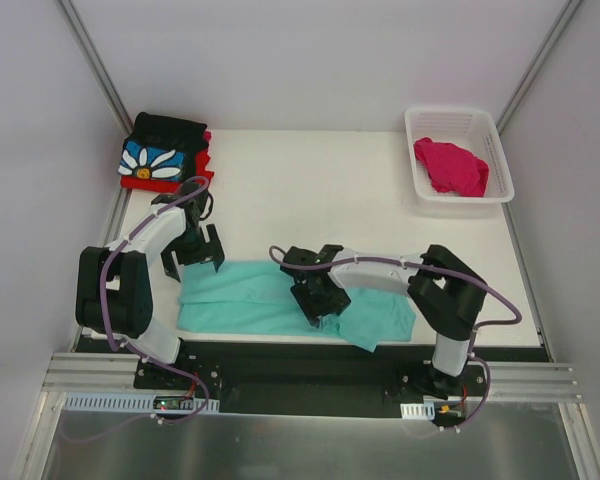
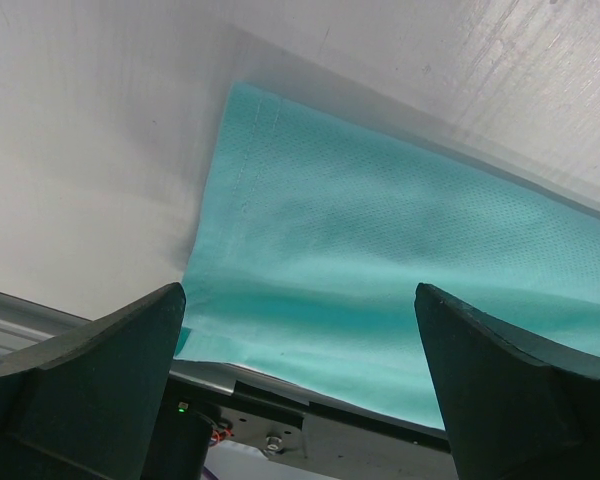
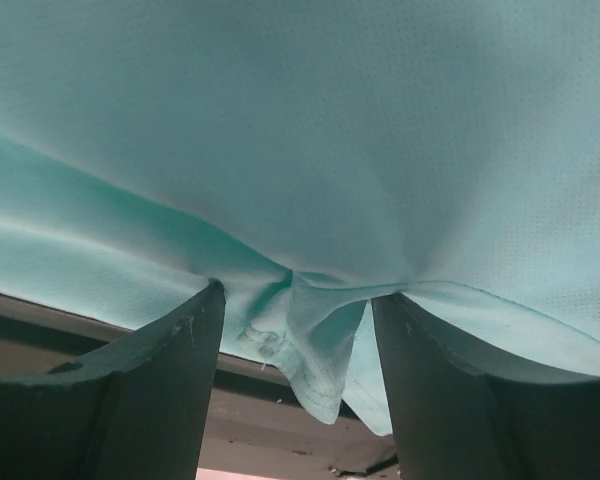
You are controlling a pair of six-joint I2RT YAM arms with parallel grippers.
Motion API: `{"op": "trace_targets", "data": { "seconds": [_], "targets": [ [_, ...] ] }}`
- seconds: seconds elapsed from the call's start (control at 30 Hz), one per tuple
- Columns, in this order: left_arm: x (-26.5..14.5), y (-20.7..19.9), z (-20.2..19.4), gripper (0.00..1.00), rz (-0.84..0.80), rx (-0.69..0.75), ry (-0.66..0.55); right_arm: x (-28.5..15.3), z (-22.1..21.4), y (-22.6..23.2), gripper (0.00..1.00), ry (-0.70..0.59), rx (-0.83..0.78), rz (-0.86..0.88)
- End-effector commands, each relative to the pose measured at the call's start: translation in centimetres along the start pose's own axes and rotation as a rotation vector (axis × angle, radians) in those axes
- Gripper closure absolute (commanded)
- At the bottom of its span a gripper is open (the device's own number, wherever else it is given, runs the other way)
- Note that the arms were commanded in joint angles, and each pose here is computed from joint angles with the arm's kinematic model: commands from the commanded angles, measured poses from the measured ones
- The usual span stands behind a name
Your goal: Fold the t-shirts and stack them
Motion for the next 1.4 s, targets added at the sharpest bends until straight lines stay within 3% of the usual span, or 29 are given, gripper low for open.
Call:
{"op": "trace_targets", "data": {
  "seconds": [0.0,0.13,0.43,0.47,0.57,0.67,1.0,1.37],
  "targets": [
    [-1.1,0.3,0.3,0.01,-0.004,0.008,-0.015,0.9,2.4,1.9,0.36,-0.045,-0.011,0.090],
    [-1.2,0.4,0.3,0.01,0.000,0.013,-0.016,0.3,2.9,2.2,0.38,-0.047,-0.011,0.091],
    [-1.4,0.0,0.5,0.01,-0.025,0.004,-0.009,-5.9,3.0,1.4,0.40,-0.129,-0.045,0.069],
    [-1.4,0.0,0.4,0.01,-0.028,0.004,-0.009,-6.1,3.0,1.4,0.59,-0.134,-0.045,0.068],
    [-1.5,0.1,0.4,0.01,-0.028,0.007,-0.011,-5.9,2.8,1.5,0.74,-0.131,-0.046,0.066],
    [-1.5,0.2,0.3,0.01,-0.022,0.009,-0.011,-4.8,2.4,1.3,0.99,-0.109,-0.037,0.042],
    [-1.6,0.2,0.3,0.01,-0.021,0.011,-0.010,-4.0,-0.5,-0.1,0.99,-0.076,-0.012,0.005],
    [-2.1,0.3,0.4,0.01,-0.019,0.019,-0.020,-4.3,1.1,1.9,0.99,-0.091,-0.042,0.051]
  ]
}}
Point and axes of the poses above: each gripper's point midway between its finger pads, its own x axis out along the fingers, its own y axis along the line the jaws close on, z = x × y, the point moved 8 cm from there along -x, back along the fingers, and after that the axes turned 4 degrees about -x, right-handed, at the moved point
